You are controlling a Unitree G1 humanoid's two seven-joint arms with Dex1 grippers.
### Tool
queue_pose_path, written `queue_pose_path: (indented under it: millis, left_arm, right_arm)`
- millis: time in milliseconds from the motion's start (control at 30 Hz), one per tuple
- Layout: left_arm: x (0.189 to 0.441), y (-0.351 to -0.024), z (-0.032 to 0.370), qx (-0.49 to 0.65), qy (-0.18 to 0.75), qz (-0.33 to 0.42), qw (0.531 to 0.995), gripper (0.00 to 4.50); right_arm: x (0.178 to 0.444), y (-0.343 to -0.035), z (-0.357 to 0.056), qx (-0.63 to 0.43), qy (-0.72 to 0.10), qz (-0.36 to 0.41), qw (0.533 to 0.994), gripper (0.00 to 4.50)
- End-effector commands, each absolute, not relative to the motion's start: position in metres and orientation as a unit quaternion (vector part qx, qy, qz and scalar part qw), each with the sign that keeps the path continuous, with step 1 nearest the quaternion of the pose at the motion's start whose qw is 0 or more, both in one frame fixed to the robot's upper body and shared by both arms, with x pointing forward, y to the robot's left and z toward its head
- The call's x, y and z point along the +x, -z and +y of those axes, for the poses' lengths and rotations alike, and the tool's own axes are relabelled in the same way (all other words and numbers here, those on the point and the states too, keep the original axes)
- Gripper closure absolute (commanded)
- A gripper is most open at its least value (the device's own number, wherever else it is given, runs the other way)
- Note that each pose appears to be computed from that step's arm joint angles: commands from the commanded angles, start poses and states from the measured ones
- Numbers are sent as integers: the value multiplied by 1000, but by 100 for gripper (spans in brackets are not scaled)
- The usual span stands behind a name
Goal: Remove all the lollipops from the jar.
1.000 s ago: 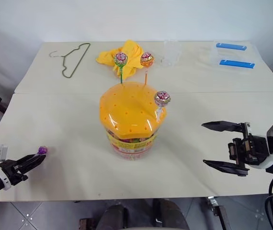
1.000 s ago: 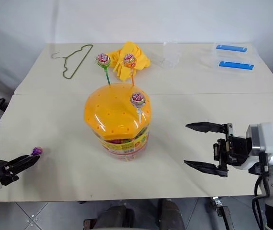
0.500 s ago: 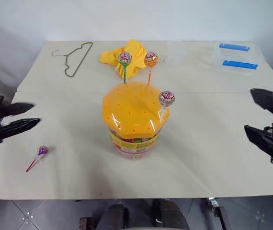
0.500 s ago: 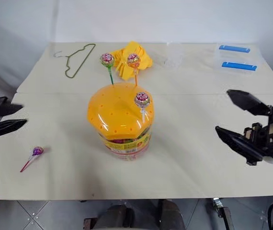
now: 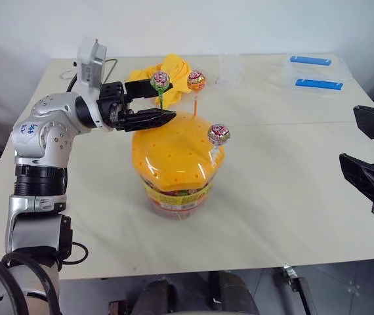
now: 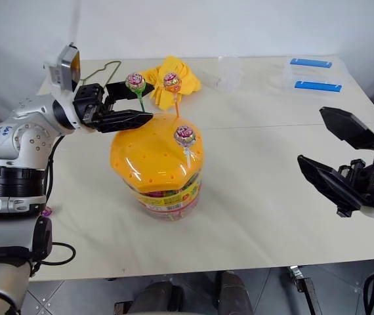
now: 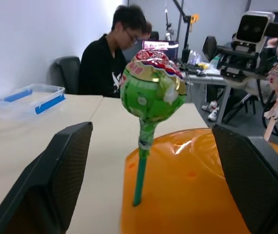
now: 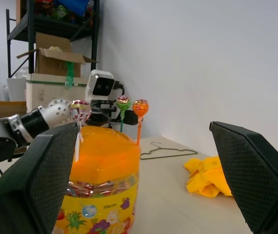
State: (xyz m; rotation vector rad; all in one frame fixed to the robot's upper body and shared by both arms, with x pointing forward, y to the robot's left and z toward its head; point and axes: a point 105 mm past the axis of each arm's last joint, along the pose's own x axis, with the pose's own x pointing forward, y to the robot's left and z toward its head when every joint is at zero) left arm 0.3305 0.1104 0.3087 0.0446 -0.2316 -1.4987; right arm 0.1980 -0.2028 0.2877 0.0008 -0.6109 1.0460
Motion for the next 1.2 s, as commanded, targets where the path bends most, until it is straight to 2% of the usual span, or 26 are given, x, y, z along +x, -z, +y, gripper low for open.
queue_pose_path:
  millis: [33, 200, 333, 467, 633, 700, 767, 833, 933, 1067, 1200]
  left_arm:
    - [326, -322, 112, 8, 686, -113, 719, 175]
    - [325, -329, 113, -2, 685, -111, 720, 321]
    - [322, -349, 119, -40, 676, -149, 721, 446]
    - [317, -368, 152, -89, 643, -193, 736, 448]
    - [315, -370, 220, -116, 533, -215, 810, 448]
    - [315, -334, 258, -77, 445, -140, 881, 448]
    - [306, -291, 279, -21, 389, -25, 921, 448]
    - [293, -253, 291, -2, 351, 69, 934, 448]
    - [255, -189, 301, -12, 317, 204, 926, 448]
    - [221, -143, 293, -42, 278, 277, 919, 448]
    - [209, -117, 295, -39, 228, 305, 924, 448]
  right_arm:
    - [190, -293, -199, -16, -492, -302, 816, 0]
    - [192, -291, -198, -15, -490, -300, 818, 0]
    - [196, -289, -198, -11, -497, -297, 815, 0]
    - [201, -287, -192, -6, -521, -290, 803, 0]
    - [209, -283, -181, -7, -563, -280, 778, 0]
    - [213, -276, -174, -26, -589, -268, 762, 0]
    - [216, -269, -171, -44, -608, -253, 751, 0]
    - [219, -263, -170, -57, -622, -244, 742, 0]
    - [225, -252, -168, -66, -650, -211, 727, 0]
    - [228, -236, -169, -81, -675, -164, 715, 0]
    - [231, -228, -172, -91, -673, -137, 721, 0]
